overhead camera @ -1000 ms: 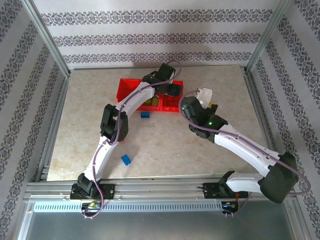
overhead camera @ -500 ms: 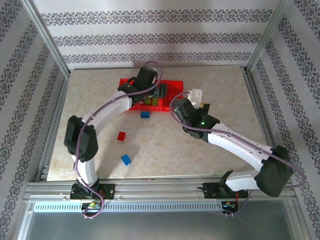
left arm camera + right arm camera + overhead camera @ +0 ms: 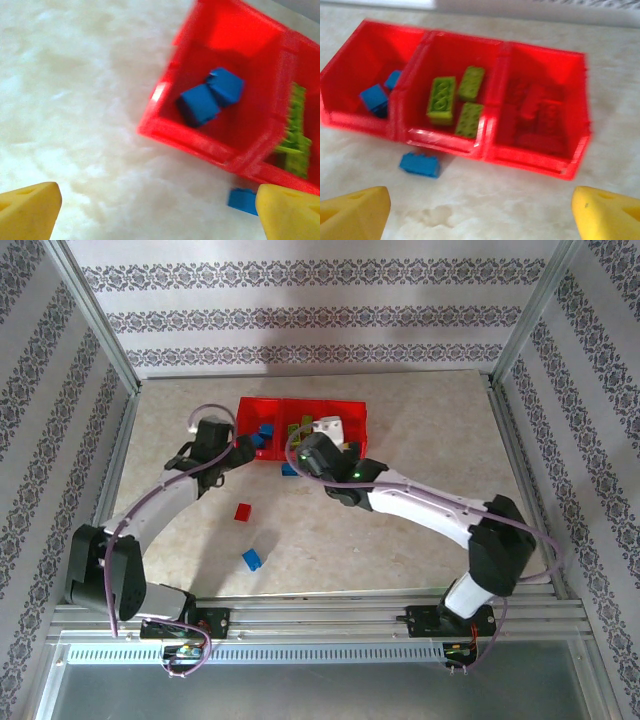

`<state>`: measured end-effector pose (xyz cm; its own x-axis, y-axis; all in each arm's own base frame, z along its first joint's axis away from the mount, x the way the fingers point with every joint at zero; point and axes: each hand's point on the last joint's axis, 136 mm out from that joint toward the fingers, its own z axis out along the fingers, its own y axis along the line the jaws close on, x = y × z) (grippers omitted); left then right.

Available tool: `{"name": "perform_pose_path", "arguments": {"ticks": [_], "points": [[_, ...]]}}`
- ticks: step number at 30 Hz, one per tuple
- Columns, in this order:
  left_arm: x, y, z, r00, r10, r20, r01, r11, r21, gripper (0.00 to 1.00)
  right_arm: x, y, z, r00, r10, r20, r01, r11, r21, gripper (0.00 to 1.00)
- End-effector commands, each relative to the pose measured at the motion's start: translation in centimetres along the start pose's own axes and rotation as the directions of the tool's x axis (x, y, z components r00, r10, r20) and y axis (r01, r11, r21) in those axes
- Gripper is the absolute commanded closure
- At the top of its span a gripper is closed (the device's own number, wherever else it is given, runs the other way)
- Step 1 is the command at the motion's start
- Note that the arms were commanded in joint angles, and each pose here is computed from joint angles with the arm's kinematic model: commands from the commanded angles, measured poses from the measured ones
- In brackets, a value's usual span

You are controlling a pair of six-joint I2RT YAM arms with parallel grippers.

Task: Sort the legos into containers by color
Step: Pick up the lego from the center of the table.

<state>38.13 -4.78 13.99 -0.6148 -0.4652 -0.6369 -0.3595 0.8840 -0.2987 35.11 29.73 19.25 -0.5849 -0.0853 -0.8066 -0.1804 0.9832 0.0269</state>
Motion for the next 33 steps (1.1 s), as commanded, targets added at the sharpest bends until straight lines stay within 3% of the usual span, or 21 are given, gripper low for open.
{"name": "perform_pose_path", "arguments": {"ticks": [1, 5, 12, 20, 33], "points": [[0.7, 2.8, 0.5, 0.985, -0.175, -0.004, 0.175, 0.985, 0.0, 0.0, 1.0, 4.7, 0.4, 0.993, -0.091, -0.07, 0.081, 0.988, -0.134, 0.09], [2.0, 5.8, 1.3, 0.96, -0.278, -0.022, 0.278, 0.96, -0.025, 0.0, 3.1, 8.9, 1.8, 0.966, -0.206, -0.155, 0.173, 0.964, -0.204, 0.11], [2.5, 9.0, 1.7, 0.937, -0.349, -0.01, 0.347, 0.934, -0.086, 0.0, 6.9, 14.1, 3.8, 0.907, -0.317, -0.277, 0.222, 0.92, -0.324, 0.14], [2.2, 12.6, 0.7, 0.926, -0.374, 0.05, 0.377, 0.912, -0.162, 0.0, 10.1, 16.7, 5.8, 0.846, -0.362, -0.391, 0.223, 0.906, -0.359, 0.14], [2.0, 14.2, -0.1, 0.918, -0.389, 0.078, 0.396, 0.901, -0.175, 0.0, 12.4, 19.2, 8.0, 0.784, -0.428, -0.45, 0.268, 0.887, -0.377, 0.14]]}}
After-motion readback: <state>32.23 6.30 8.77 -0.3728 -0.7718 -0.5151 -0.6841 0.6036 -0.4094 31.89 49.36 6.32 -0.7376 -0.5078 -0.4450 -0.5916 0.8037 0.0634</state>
